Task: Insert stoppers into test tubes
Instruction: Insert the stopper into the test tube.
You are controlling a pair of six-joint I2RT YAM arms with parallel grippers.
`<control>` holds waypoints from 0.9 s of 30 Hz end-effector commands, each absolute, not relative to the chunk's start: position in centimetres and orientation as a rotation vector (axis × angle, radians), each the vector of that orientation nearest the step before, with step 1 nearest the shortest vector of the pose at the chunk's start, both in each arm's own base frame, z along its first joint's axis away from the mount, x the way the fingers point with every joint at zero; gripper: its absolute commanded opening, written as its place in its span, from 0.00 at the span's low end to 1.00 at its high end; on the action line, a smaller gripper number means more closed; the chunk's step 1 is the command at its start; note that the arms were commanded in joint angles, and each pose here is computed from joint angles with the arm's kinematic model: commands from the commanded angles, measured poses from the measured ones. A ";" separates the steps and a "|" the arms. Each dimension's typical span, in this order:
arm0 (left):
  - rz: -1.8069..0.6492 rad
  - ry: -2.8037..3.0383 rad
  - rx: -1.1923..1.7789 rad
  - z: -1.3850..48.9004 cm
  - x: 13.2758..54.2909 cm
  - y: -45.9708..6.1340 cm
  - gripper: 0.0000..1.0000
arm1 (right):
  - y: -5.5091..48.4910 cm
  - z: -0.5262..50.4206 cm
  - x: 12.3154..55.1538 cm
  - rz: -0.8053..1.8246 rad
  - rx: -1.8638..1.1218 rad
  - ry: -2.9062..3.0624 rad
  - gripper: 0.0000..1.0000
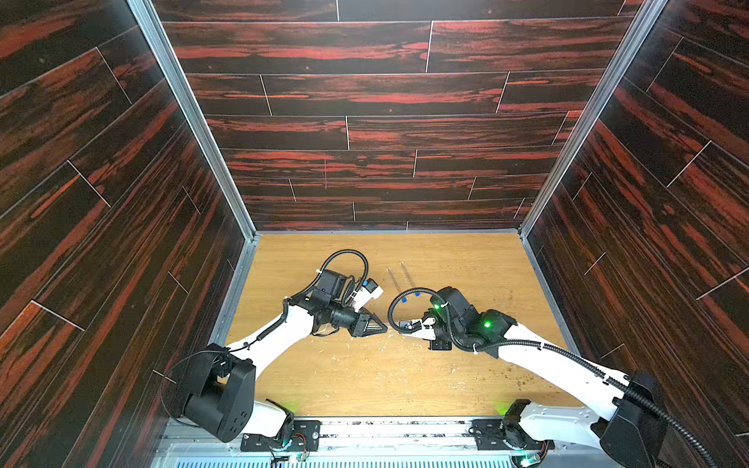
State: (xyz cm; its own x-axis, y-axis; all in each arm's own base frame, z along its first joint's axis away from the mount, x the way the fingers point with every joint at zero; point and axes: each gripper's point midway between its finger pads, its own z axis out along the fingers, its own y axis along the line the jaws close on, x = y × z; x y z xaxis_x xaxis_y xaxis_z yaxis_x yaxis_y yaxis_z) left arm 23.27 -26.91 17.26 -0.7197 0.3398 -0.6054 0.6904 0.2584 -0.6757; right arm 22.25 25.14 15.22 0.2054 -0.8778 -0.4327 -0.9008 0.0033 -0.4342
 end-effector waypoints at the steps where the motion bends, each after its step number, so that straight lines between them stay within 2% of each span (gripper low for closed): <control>1: -1.480 2.147 0.998 18.5 22.8 -27.4 0.03 | 25.4 15.9 21.8 0.084 -1.834 1.638 0.11; 13: -1.459 2.143 1.069 18.5 21.5 -26.8 0.03 | 25.3 15.9 22.0 0.068 -1.831 1.637 0.11; 27: -1.461 2.149 1.014 18.6 22.5 -27.2 0.03 | 25.8 16.1 21.5 0.108 -1.842 1.630 0.11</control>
State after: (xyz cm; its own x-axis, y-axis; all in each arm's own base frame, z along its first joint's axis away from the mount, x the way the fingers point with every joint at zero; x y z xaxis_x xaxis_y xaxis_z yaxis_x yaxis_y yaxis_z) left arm 22.10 -26.86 17.19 -0.7140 0.3763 -0.5904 0.6901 0.2360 -0.6841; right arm 22.02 25.35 15.10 0.2113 -0.8720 -0.4415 -0.9040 -0.0025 -0.4276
